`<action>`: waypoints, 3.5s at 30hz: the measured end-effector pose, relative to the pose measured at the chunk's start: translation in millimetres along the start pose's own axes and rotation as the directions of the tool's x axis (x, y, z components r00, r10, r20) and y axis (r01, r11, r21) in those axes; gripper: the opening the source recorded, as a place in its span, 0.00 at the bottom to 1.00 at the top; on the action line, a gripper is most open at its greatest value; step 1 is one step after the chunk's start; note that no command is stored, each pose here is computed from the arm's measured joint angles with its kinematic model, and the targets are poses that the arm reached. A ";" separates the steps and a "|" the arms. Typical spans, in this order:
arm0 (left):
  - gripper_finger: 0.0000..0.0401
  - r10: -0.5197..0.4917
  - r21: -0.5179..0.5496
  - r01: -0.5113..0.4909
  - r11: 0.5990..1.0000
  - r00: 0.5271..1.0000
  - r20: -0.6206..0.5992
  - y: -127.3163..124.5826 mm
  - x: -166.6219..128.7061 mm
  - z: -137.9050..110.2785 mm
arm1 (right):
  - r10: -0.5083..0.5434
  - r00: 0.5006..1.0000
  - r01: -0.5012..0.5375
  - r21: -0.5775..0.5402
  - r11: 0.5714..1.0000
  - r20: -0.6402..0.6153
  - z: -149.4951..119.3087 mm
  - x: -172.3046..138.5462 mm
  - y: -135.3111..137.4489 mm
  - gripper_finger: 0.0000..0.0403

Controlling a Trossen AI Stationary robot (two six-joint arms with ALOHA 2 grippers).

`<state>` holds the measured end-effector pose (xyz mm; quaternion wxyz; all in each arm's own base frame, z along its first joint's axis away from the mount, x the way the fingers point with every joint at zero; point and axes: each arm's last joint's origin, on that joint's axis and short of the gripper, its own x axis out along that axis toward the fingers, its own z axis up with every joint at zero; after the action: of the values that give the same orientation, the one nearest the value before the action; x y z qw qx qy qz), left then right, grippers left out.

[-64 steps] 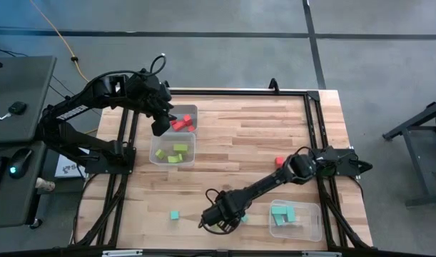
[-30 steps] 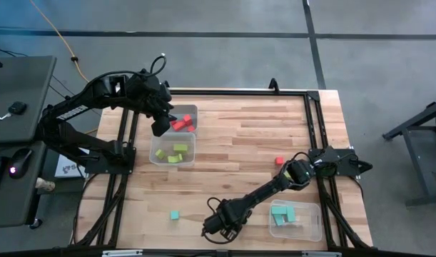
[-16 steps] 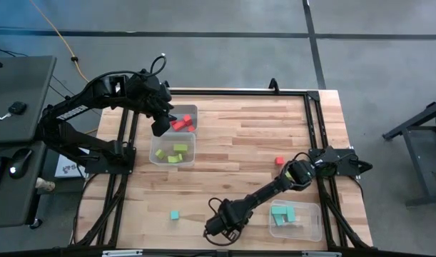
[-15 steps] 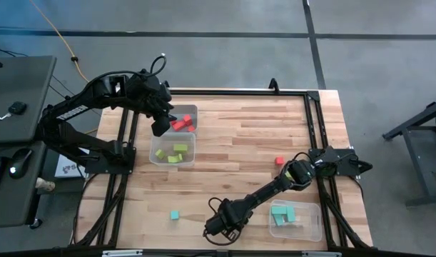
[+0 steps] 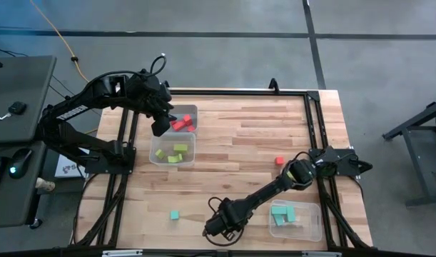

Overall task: Sort & place blocks by color
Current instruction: Put the blue block into the bottom transparent bin

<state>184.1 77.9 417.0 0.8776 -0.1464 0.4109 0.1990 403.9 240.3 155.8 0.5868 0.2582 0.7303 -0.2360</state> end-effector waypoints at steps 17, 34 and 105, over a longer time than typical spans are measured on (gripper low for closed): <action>0.42 0.000 0.000 0.000 1.000 1.000 0.000 0.0 0.0 0.0 | 0.023 0.994 -0.032 0.074 0.997 0.111 -12.0 -41.7 -12.2 0.25; 0.42 0.000 0.000 0.000 1.000 1.000 0.000 0.0 0.0 0.0 | -0.030 0.983 0.015 0.087 0.996 0.181 -64.7 -84.8 -33.4 0.25; 0.42 0.006 -0.090 -0.007 0.996 1.000 -0.014 -0.4 10.1 5.2 | 0.210 0.977 -0.211 0.034 0.977 0.042 -148.2 -4.0 -134.2 0.25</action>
<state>193.7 82.1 412.3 0.8666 -0.1857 0.4080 0.2193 207.9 234.5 194.9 0.6175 0.3405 0.6828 -0.1913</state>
